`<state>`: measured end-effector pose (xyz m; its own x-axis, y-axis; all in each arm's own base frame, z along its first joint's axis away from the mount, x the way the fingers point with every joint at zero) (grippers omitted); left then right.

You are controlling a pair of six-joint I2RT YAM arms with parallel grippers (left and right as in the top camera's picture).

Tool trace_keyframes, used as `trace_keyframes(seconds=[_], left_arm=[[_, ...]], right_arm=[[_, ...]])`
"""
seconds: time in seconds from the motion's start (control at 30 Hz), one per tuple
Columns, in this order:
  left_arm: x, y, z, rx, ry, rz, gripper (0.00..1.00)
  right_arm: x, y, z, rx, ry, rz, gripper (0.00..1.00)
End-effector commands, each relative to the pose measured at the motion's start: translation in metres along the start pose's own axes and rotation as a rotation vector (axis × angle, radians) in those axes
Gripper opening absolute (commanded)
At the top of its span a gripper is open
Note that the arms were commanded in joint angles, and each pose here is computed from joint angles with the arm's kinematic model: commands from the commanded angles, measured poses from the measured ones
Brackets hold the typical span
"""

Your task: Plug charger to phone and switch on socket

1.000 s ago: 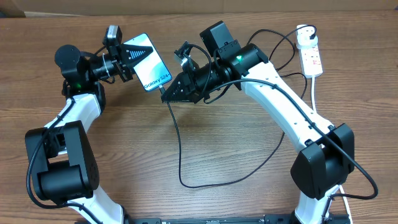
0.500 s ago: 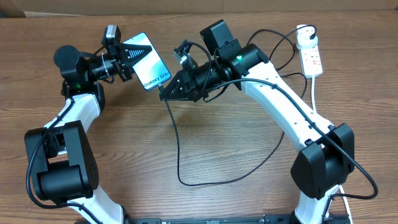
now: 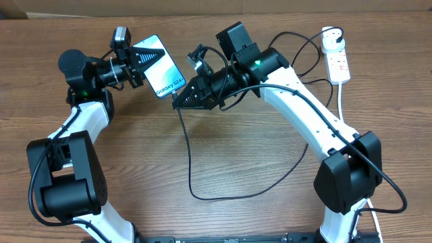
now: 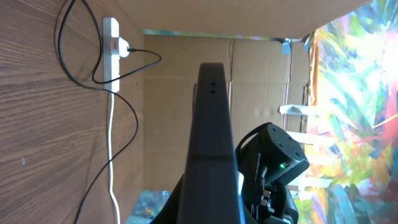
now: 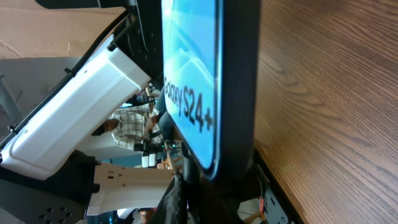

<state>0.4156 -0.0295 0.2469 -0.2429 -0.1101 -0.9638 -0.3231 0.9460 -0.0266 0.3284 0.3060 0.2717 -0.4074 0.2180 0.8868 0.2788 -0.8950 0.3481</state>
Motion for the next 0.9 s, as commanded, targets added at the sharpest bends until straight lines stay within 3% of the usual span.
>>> trace_keyframes(seconds=[0.0, 0.87], left_arm=[[-0.005, -0.003, -0.014, 0.120, -0.046, 0.049, 0.04], [-0.003, -0.003, -0.017, 0.149, -0.047, 0.063, 0.04]], right_arm=[[-0.020, 0.007, 0.010, -0.047, -0.010, -0.070, 0.04], [-0.034, 0.032, 0.023, -0.130, -0.023, -0.119, 0.04]])
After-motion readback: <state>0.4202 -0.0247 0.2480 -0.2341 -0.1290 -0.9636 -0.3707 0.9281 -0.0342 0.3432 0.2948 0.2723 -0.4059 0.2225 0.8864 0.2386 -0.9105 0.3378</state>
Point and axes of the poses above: each gripper's point midway between its finger pads, its own y axis back along the fingers, its own x axis along the line the jaws close on, z = x × y, the point moved 7 cm from there along y, back along the fingers, and after that the axes turned 14 degrees about y, right-handed, at the moved point
